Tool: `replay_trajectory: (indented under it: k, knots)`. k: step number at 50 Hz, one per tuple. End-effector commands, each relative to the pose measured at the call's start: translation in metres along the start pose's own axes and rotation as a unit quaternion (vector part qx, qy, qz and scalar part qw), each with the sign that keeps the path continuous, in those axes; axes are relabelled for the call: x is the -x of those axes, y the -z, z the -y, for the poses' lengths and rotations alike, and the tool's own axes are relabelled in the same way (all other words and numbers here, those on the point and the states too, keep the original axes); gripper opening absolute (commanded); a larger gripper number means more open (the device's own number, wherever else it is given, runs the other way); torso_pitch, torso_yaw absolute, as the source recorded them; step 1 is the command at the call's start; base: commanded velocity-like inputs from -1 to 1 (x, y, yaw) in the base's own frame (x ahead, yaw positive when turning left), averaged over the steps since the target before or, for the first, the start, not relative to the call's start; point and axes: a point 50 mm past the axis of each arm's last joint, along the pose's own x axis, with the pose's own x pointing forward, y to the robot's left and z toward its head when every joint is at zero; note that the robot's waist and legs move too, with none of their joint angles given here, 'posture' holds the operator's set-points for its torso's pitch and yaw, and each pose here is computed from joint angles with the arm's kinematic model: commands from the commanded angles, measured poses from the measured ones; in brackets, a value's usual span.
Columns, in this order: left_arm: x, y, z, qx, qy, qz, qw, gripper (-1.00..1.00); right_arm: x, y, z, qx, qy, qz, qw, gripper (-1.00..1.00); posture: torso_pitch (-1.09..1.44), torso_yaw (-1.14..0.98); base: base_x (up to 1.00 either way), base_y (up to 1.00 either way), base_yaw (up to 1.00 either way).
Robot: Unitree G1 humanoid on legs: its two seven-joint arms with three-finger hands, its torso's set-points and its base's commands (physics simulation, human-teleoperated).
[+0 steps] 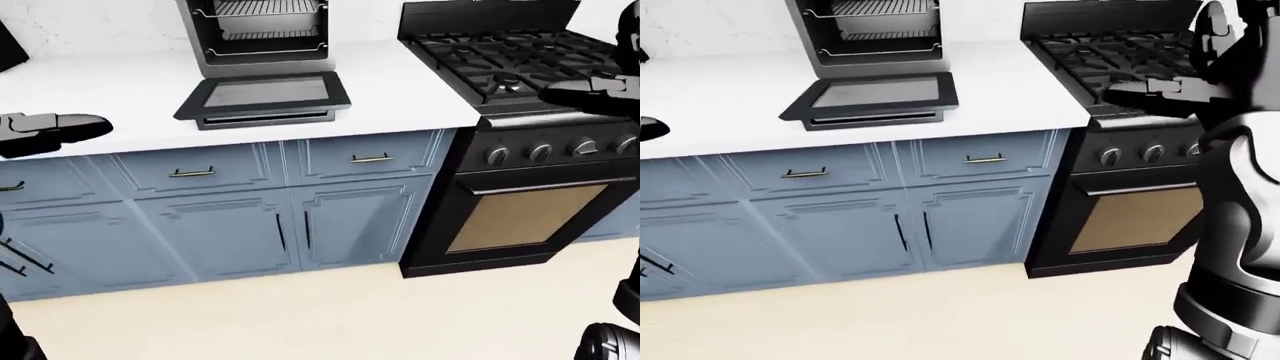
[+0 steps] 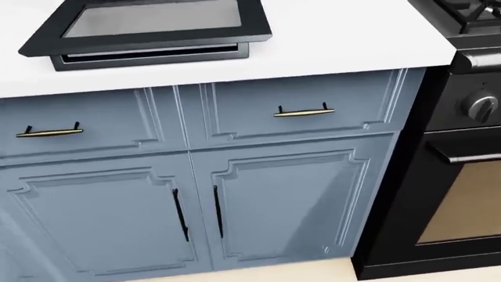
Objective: Close the toaster oven door.
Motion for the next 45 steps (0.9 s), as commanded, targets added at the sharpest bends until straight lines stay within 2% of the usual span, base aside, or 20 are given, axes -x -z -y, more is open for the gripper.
replay_trajectory:
  k: [1, 45]
  knots:
    - [-0.0001, -0.0171, -0.0077, -0.006, -0.016, 0.042, 0.9990, 1.00, -0.0007, -0.0167, -0.0021, 0.001, -0.006, 0.039, 0.9992, 1.00, 0.00, 0.00, 0.24, 0.20, 0.00]
    - [-0.0001, -0.0219, -0.0113, -0.008, -0.019, 0.045, 0.9988, 1.00, -0.0011, -0.0238, -0.0018, -0.003, -0.006, 0.046, 0.9989, 1.00, 0.00, 0.00, 0.24, 0.21, 0.00]
